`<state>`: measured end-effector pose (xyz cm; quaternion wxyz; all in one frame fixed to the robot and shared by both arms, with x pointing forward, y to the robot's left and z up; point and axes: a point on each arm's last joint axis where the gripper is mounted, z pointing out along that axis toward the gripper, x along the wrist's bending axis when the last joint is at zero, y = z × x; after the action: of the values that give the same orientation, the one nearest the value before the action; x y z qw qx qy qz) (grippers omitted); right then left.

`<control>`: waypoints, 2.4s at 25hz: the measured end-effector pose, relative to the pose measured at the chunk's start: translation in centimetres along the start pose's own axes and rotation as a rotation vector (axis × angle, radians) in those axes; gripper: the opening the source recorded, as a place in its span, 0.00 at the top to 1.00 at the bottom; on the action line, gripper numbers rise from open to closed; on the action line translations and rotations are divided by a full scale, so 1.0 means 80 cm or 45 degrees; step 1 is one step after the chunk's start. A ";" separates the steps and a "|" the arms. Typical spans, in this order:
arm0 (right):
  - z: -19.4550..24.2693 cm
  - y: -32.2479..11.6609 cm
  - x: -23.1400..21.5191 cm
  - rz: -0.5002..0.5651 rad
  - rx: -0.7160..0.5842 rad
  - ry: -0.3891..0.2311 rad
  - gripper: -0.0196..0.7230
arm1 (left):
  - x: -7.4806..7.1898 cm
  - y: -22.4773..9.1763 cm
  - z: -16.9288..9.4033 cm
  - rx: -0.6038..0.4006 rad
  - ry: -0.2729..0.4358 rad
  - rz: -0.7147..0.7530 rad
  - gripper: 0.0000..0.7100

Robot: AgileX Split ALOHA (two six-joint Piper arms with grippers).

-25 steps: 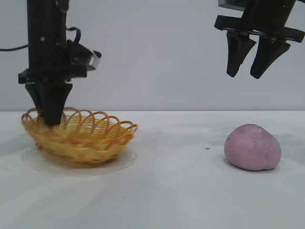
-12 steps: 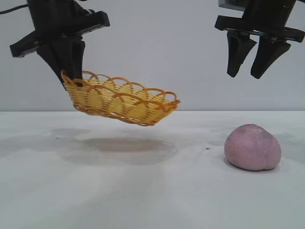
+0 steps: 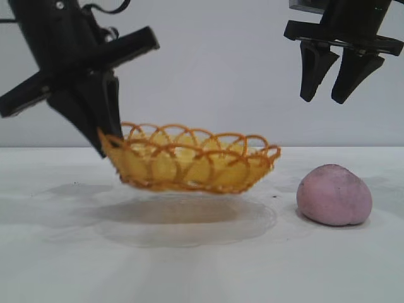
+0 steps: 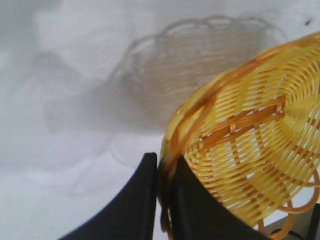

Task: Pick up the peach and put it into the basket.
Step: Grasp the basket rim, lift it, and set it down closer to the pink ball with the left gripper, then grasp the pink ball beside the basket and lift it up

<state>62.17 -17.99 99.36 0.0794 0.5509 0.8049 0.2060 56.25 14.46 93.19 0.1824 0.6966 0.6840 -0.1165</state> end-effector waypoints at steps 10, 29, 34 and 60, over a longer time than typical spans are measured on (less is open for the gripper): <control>0.000 0.000 0.000 0.003 0.000 0.000 0.42 | 0.005 0.003 0.011 -0.011 0.014 -0.011 0.71; 0.000 0.000 0.000 0.016 0.000 0.000 0.42 | 0.017 -0.001 -0.064 -0.098 0.416 0.505 0.27; 0.000 0.000 0.000 0.019 0.000 0.000 0.42 | 0.048 0.009 -0.077 -0.112 0.497 0.418 0.27; 0.000 -0.002 0.000 0.022 0.021 0.004 0.42 | 0.103 -0.120 -0.224 -0.296 0.562 0.105 0.27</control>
<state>62.03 -18.00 99.31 0.0718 0.5580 0.8019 0.2011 45.42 29.34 105.10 0.1123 0.7068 0.6871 0.1255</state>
